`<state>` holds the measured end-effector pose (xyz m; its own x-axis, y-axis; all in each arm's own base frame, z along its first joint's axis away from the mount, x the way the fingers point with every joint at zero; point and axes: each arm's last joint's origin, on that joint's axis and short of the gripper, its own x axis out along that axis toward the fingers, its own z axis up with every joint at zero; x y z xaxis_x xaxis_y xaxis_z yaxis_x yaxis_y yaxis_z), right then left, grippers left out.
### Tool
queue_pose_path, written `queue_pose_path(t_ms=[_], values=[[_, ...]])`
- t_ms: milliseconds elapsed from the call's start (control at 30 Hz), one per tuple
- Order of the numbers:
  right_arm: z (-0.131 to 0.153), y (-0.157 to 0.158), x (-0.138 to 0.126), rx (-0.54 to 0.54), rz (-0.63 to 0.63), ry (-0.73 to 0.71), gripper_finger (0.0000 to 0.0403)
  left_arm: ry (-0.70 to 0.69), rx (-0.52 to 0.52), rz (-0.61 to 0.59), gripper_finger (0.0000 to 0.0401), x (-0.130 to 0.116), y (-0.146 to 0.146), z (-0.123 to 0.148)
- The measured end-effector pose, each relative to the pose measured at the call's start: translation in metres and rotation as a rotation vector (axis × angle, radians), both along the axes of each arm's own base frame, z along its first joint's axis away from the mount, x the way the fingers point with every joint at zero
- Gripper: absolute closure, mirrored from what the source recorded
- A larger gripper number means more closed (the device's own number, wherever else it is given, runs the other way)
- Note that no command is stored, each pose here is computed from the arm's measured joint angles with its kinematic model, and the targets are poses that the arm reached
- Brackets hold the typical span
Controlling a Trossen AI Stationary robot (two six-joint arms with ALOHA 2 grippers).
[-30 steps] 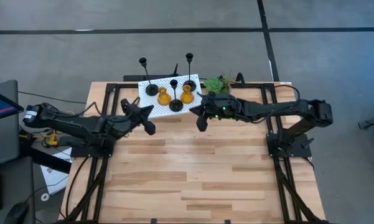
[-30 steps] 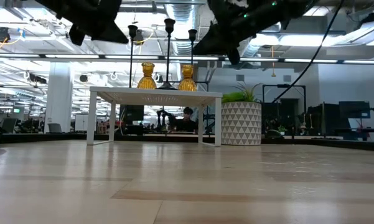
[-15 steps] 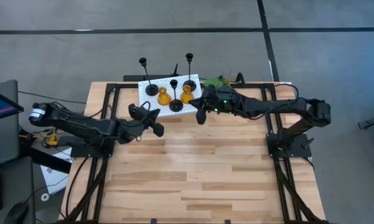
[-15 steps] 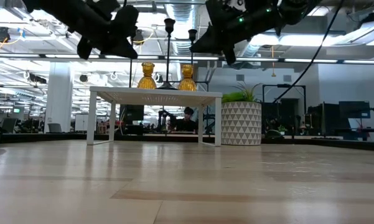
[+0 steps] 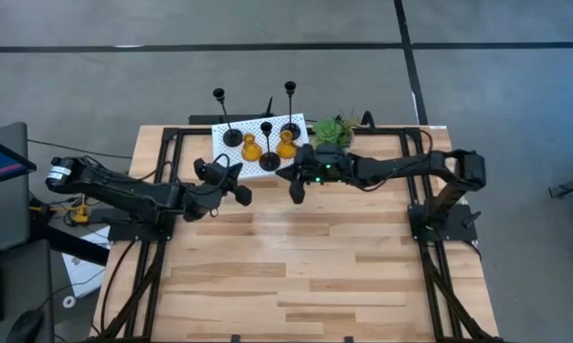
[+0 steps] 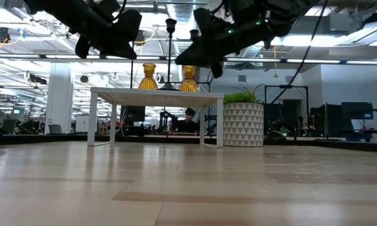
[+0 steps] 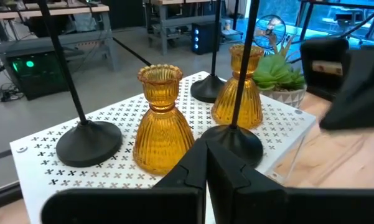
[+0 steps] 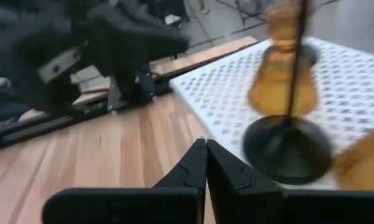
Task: Pick & Place candle stick holders
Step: Adjust the candle holders on the shelf
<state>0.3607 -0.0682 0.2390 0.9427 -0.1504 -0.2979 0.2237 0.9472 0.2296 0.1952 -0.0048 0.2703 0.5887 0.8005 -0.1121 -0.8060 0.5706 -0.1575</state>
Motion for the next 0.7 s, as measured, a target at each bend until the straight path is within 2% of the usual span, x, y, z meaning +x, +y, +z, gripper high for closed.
queue_pose_path(t_ms=[433, 700], values=[[-0.006, -0.017, 0.041, -0.026, -0.014, 0.024, 0.0403, 0.001, 0.000, 0.000, 0.0397, 0.000, 0.000, 0.000], [-0.003, -0.022, 0.040, -0.068, -0.095, 0.102, 0.0403, 0.006, 0.004, -0.001, 0.0396, 0.000, 0.000, 0.000]])
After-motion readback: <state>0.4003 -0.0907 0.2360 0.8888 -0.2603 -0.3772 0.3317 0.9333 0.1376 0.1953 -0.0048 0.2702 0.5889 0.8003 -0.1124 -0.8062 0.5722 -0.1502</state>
